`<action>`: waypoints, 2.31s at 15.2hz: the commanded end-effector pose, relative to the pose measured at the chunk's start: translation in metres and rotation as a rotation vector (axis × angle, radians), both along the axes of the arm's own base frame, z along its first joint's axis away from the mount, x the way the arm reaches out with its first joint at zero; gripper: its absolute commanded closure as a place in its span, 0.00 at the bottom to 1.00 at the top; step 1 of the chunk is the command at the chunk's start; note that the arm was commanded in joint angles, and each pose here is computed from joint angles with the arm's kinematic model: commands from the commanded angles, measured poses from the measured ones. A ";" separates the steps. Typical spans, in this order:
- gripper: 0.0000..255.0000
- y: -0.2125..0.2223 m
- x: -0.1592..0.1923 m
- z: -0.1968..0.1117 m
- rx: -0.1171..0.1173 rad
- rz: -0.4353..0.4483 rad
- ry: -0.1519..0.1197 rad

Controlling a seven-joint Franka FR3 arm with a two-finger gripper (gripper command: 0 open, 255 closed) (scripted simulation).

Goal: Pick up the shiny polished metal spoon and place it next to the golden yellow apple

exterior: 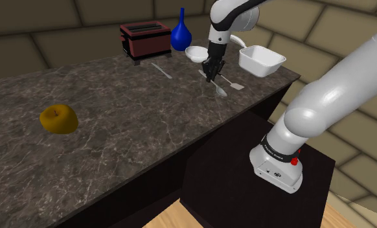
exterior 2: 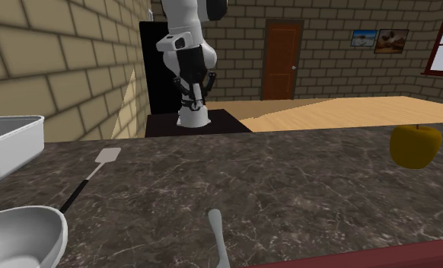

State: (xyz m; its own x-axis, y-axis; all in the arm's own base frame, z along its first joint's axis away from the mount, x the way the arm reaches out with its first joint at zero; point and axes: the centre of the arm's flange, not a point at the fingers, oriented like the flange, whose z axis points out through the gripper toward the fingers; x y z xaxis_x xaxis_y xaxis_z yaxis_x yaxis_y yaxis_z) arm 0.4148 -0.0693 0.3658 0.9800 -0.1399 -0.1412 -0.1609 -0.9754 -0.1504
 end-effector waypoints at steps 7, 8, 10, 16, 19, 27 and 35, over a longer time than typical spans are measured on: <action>1.00 0.000 0.000 0.040 0.000 0.000 0.001; 1.00 0.012 0.003 0.040 0.000 0.000 0.001; 1.00 0.038 0.011 0.040 0.000 0.000 0.001; 1.00 0.114 0.032 0.040 0.000 0.000 0.001; 1.00 0.152 0.043 0.040 0.000 0.000 0.001; 1.00 0.253 0.072 0.040 0.000 0.000 0.001; 1.00 0.355 0.101 0.040 0.000 0.000 0.001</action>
State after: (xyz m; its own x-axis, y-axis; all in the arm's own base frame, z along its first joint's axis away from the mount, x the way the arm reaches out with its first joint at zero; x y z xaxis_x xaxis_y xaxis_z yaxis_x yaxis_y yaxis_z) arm 0.5115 0.2747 0.4074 0.9802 -0.1387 -0.1413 -0.1597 -0.9757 -0.1500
